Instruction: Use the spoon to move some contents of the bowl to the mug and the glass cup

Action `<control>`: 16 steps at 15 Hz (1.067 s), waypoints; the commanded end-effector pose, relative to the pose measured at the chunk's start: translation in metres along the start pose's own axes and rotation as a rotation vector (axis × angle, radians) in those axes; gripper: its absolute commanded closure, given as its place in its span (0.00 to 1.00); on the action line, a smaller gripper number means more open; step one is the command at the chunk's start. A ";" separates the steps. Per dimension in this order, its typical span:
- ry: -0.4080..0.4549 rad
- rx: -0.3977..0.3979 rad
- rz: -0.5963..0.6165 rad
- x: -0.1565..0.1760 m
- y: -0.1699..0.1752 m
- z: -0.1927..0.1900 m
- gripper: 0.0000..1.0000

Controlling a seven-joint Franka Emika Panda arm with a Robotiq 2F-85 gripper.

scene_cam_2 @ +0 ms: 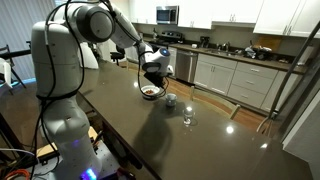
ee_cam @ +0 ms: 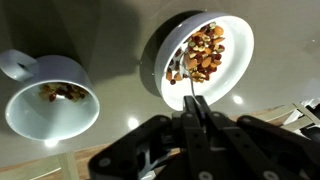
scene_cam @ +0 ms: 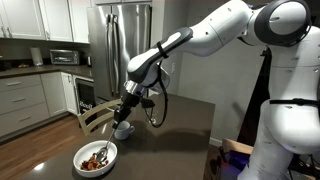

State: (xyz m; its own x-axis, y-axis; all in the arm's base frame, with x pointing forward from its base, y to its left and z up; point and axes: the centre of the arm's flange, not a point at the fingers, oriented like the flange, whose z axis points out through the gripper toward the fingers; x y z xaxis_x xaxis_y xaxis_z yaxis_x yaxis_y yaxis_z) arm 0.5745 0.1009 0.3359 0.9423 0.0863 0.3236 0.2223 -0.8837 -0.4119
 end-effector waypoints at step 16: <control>-0.013 -0.004 -0.024 0.002 0.001 0.004 0.97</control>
State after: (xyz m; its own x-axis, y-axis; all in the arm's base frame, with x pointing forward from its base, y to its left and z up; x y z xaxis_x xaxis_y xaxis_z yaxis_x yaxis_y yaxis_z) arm 0.5776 0.1008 0.3337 0.9396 0.1145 0.3225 0.2423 -0.8881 -0.3906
